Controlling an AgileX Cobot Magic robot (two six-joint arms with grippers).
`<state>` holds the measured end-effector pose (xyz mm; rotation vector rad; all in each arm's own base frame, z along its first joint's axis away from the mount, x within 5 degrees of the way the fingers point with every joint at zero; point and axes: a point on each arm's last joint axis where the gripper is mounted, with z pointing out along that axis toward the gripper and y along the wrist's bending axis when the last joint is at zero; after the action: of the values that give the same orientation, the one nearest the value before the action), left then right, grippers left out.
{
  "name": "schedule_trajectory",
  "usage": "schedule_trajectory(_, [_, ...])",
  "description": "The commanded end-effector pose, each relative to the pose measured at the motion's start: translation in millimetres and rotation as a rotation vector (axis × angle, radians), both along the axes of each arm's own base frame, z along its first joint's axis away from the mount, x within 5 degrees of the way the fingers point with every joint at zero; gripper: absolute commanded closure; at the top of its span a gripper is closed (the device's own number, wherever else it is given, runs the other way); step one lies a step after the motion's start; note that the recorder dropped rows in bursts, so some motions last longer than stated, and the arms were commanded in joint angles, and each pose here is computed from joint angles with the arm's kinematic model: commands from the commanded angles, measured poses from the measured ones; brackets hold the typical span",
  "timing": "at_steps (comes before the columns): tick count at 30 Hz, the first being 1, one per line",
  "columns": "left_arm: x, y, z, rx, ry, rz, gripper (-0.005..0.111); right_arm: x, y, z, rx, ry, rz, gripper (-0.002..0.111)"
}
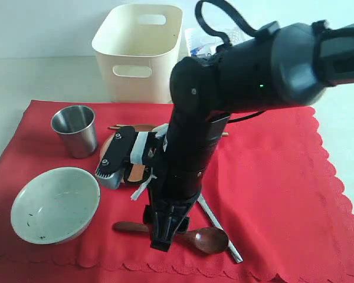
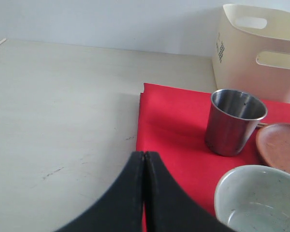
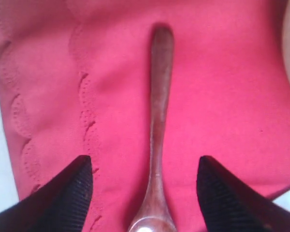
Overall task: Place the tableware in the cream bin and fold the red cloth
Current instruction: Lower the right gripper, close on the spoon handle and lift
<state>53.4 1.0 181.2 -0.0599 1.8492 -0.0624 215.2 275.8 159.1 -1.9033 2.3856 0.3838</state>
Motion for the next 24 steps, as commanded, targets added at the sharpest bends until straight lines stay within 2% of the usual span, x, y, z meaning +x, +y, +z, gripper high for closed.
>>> schedule_trajectory(1, [0,0,0,-0.006,-0.011,0.002,0.107,8,7,-13,-0.061,0.024,-0.043,0.049])
schedule_trajectory(9, [0,0,0,-0.006,-0.011,0.002,0.107,11,7,-34,-0.135,0.058,-0.098,0.049])
schedule_trajectory(15, [0,0,0,-0.006,-0.011,0.002,0.107,14,5,-37,-0.157,0.028,-0.127,0.049])
schedule_trajectory(20, [0,0,0,-0.006,-0.011,0.002,0.107,15,5,-37,-0.154,0.026,-0.128,0.055])
schedule_trajectory(24, [0,0,0,-0.006,-0.011,0.002,0.107,14,6,-37,-0.147,0.033,-0.127,0.056])
